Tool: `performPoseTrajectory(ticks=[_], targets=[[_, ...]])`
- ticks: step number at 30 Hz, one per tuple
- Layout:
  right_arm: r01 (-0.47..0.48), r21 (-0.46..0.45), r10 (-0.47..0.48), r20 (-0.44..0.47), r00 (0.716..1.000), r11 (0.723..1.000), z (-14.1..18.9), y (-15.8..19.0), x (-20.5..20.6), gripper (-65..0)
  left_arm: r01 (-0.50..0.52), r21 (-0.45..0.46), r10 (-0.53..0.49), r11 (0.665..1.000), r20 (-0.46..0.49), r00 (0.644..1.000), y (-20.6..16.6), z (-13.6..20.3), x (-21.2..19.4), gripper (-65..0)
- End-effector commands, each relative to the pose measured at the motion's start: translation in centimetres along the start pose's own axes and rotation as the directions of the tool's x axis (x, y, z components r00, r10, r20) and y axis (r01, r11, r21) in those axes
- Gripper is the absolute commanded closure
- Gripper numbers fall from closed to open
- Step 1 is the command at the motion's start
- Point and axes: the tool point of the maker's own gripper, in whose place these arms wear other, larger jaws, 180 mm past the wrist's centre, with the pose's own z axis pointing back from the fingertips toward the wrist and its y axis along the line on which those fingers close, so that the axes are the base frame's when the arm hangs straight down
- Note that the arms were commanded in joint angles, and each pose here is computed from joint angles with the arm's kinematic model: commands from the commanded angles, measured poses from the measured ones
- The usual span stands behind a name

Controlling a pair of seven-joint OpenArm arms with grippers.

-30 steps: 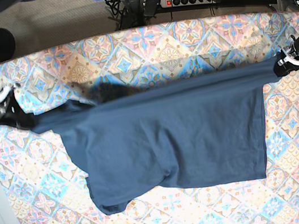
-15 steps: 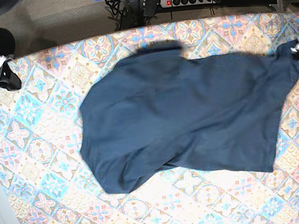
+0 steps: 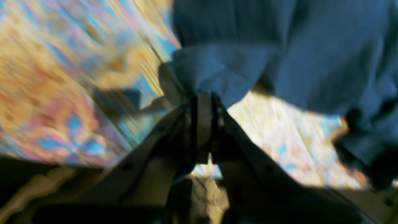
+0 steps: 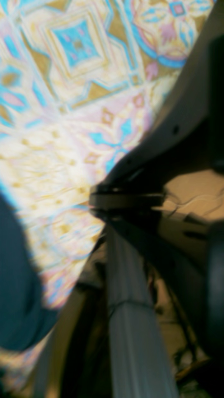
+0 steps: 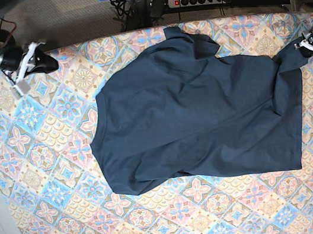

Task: Layout the t-shirt on the table in an organized manner, then fold the t-shirt properly
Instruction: 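Grasp the shirt shoulder with the right gripper and pull it outward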

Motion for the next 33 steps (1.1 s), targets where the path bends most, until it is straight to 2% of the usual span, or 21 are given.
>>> performPoseTrajectory(ticks=[1, 6, 10, 14, 23, 27, 30, 33], targets=[[-0.057, -0.014, 0.057, 0.037, 0.998, 0.998, -0.1, -0.3, 2.1, -1.4, 0.032, 0.024, -0.033, 0.999, 0.034, 0.999, 0.5, 0.5, 1.3, -0.2], [-0.248, -0.048, 0.248, 0.007, 0.969, 0.968, -3.3, 0.0, 6.4, -11.9, 0.059, 0.074, -0.062, 0.995, 0.032, 0.998, 1.4, 0.5, 1.3, -0.2], [-0.308, -0.04, 0.308, -0.007, 0.951, 0.951, -4.7, 0.7, 7.5, -16.4, 0.036, 0.069, -0.039, 0.997, 0.043, 0.998, 1.5, 0.2, 1.7, -0.2], [-0.266, -0.006, 0.266, 0.033, 0.964, 0.964, -6.4, 1.3, 8.4, -16.6, -0.015, 0.075, 0.013, 0.997, 0.03, 0.999, 2.5, -0.5, 1.3, -0.2], [-0.113, 0.063, 0.112, 0.01, 0.994, 0.992, -9.4, 1.5, 6.0, -16.8, -0.022, 0.071, 0.02, 0.997, 0.029, 0.999, 2.5, -0.6, 1.2, -0.2], [-0.071, 0.073, 0.072, -0.012, 0.997, 0.995, -10.0, 1.1, 4.9, -22.1, -0.023, 0.072, 0.021, 0.997, 0.03, 0.999, 2.5, -0.6, 1.2, -0.2], [-0.034, 0.09, 0.034, 0.007, 0.999, 0.995, -10.7, 1.3, 4.7, -26.7, -0.023, 0.072, 0.021, 0.997, 0.031, 0.999, 2.5, -0.6, 1.2, -0.2], [0.008, 0.103, -0.007, -0.003, 1.0, 0.995, -11.3, 1.1, 3.8, -28.0, -0.024, 0.071, 0.022, 0.997, 0.031, 0.999, 2.5, -0.6, 1.2, -0.2]])
